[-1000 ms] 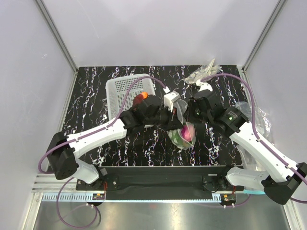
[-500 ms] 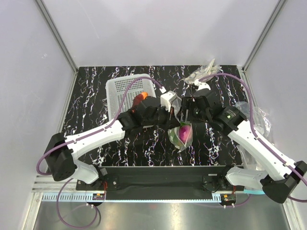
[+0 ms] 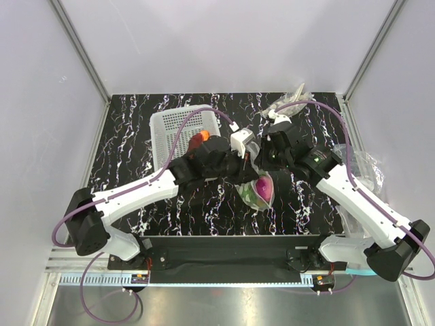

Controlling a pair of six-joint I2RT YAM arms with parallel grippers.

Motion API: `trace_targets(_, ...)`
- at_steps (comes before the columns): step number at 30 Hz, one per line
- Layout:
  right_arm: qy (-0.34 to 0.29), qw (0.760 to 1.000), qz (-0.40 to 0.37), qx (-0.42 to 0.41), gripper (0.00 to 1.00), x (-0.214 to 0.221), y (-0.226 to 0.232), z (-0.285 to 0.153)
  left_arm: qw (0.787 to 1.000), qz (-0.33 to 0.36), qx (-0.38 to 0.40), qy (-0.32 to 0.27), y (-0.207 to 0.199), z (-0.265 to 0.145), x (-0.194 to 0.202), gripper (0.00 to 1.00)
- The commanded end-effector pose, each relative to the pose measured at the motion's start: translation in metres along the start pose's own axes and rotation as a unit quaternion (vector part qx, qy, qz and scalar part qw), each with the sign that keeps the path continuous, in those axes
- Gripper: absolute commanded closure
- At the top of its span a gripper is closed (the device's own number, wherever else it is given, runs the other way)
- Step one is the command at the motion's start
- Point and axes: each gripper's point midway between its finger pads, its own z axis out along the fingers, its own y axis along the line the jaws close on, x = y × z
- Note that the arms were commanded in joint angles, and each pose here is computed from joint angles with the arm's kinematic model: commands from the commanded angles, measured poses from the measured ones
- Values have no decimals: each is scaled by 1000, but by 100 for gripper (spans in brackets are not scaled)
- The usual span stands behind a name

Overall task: Place the food in the zip-top bag and seal the zipper
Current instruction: Zip the zipper food storage bag at the center of the board.

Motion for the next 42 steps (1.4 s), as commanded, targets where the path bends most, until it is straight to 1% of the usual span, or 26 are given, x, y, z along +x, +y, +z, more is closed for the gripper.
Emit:
trace_targets(1,-13,1000,-11,8,100,-11,-1,-5,995,18,71,-68,-40,-1,-47,91)
trace_targets(2,-9,1000,-14,17,100,-10,-4,-4,995,18,73,-68,-41,-1,-48,88)
trace_targets(3,-8,1000,-20,18,100,-9,-5,-4,995,19,73,-66,-41,-1,-47,77)
trace_targets(5,-9,999,-24,23,100,-8,-8,-4,995,22,68,-68,-40,-4,-48,61)
trace_targets(6,-9,999,-31,24,100,-7,-11,-4,995,23,62,-68,-39,-11,-47,51)
trace_targets(7,-8,999,-34,22,100,-7,-12,-4,996,27,56,-69,-35,-16,-46,36)
trace_targets(8,-12,999,-35,19,100,-9,-14,-4,996,29,51,-72,-33,-21,-45,29)
trace_targets(9,-9,999,-42,10,100,-9,-13,-5,994,33,48,-89,-34,-37,-53,25)
trace_targets(10,-7,999,-44,6,100,-8,-14,-4,995,32,35,-86,-23,-42,-46,20)
trace_targets(12,-8,999,-52,-9,100,-11,-14,-7,994,34,29,-99,-18,-65,-49,18)
trace_targets(14,3,998,-58,-34,100,-7,-7,-9,994,26,8,-105,3,-78,-48,17)
trace_targets(15,2,997,-67,-39,100,-8,-7,-11,993,30,14,-118,2,-90,-52,16)
trace_targets(16,8,995,-73,-60,100,-6,0,-13,991,30,1,-129,14,-96,-55,16)
trace_targets(17,14,992,-80,-92,100,-4,10,-17,992,27,-8,-122,26,-95,-44,14)
trace_targets(18,14,990,-90,-107,100,-3,14,-19,990,33,-1,-136,27,-100,-47,14)
trace_targets(19,12,988,-94,-122,100,-4,19,-22,989,30,-9,-142,39,-102,-47,13)
trace_targets(20,20,985,-99,-141,100,-1,25,-25,988,34,6,-148,42,-101,-42,12)
trace_targets(22,33,982,-101,-154,100,1,29,-32,985,39,5,-167,52,-104,-42,12)
trace_targets(26,68,976,-96,-183,100,7,41,-40,977,78,35,-194,53,-99,-32,12)
trace_targets(28,79,975,-95,-185,100,9,42,-43,970,100,64,-211,48,-97,-25,12)
trace_targets(29,86,974,-96,-184,100,11,42,-42,962,115,71,-236,45,-100,-31,12)
trace_targets(30,87,974,-96,-186,100,10,43,-44,963,114,71,-234,50,-97,-22,13)
trace_targets(32,105,972,-94,-188,100,16,43,-43,954,140,83,-253,45,-99,-25,14)
trace_targets(35,132,967,-96,-193,100,25,44,-42,951,167,96,-243,45,-91,-20,17)
trace_targets(39,150,961,-94,-213,100,33,48,-44,951,180,82,-236,53,-83,-27,19)
trace_targets(42,159,956,-95,-226,100,38,50,-46,948,197,90,-233,52,-79,-28,22)
